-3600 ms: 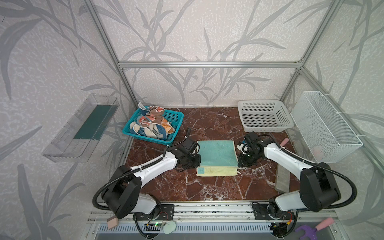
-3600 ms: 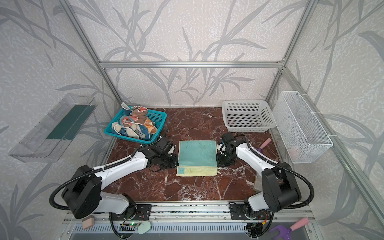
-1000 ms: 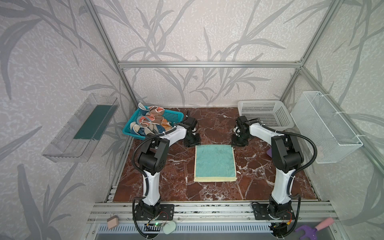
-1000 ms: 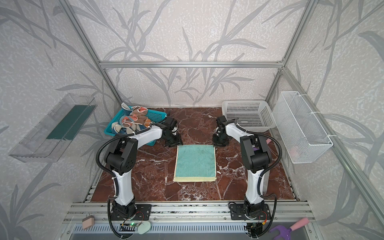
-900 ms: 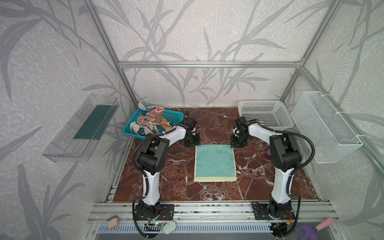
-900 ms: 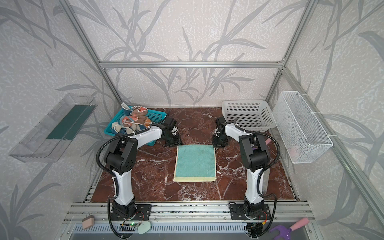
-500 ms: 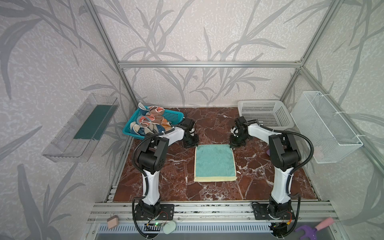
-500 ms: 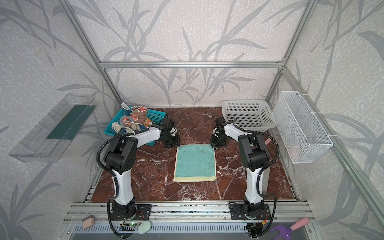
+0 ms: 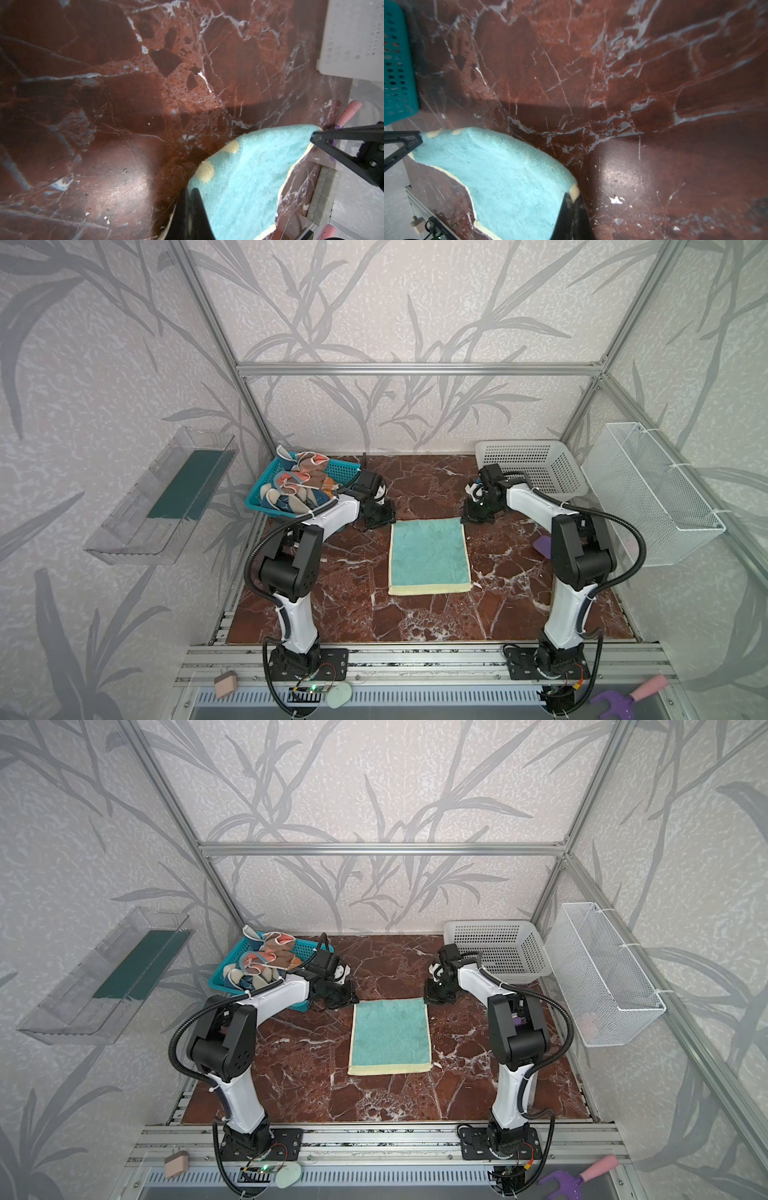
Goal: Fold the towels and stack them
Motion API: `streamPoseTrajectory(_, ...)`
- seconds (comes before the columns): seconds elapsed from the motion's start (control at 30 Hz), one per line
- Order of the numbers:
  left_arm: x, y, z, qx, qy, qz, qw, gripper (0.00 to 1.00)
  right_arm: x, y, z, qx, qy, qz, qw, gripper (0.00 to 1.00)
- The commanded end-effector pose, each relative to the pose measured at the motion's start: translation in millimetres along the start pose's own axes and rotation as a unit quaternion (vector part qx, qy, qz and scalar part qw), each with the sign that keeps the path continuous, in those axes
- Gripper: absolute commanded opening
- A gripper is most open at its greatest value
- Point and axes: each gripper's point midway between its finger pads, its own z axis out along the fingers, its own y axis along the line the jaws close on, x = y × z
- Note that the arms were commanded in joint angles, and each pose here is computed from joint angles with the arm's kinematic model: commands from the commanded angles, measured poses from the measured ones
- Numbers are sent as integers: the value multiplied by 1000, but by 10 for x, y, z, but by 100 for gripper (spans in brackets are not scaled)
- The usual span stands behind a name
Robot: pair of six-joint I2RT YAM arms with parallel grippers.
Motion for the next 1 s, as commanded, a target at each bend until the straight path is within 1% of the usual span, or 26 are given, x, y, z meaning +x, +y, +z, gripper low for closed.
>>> streamPoseTrajectory(0.0, 41, -52, -118, 21, -17, 16, 1000, 0, 0, 39, -161, -27, -24, 0, 999, 0)
streamPoseTrajectory(0.03, 75, -41, -107, 26, -18, 16, 999, 0, 25, 28, -152, -31, -24, 6, 999, 0)
streamPoseTrajectory(0.13, 267, 66, -18, 34, -11, -1, 999, 0, 239, 2, -9, -58, -6, 28, 998, 0)
streamPoseTrajectory(0.2, 391, 122, 30, 42, -8, -13, 999, 0, 387, -53, 77, -63, 5, 41, 997, 0)
streamPoseTrajectory(0.33, 541, 192, 16, 34, 9, -29, 999, 0, 575, -74, 138, -73, 31, 39, 996, 0)
streamPoseTrajectory(0.4, 544, 148, -49, 38, 6, -25, 999, 0, 594, -61, 102, -72, 36, 33, 996, 0)
streamPoseTrajectory(0.57, 481, 29, -261, 40, -5, -11, 999, 0, 481, 76, -168, -72, 15, 6, 997, 0)
streamPoseTrajectory(0.67, 528, 7, -322, 39, -8, -10, 999, 0, 539, 103, -264, -72, 18, -2, 997, 0)
streamPoseTrajectory(0.7, 575, 5, -314, 38, -6, -11, 999, 0, 614, 71, -234, -70, 28, 1, 997, 0)
streamPoseTrajectory(0.73, 632, 13, -293, 38, -3, -12, 999, 0, 648, 88, -300, -70, 23, -4, 997, 0)
streamPoseTrajectory(0.77, 711, 29, -248, 38, 3, -13, 999, 0, 735, 56, -289, -67, 30, -3, 997, 0)
streamPoseTrajectory(0.9, 1071, 179, -34, 24, 40, -29, 998, 0, 1066, -134, -152, -48, 63, 8, 997, 0)
streamPoseTrajectory(0.97, 1218, 227, 36, 19, 46, -34, 998, 0, 1214, -216, -62, -45, 77, 17, 996, 0)
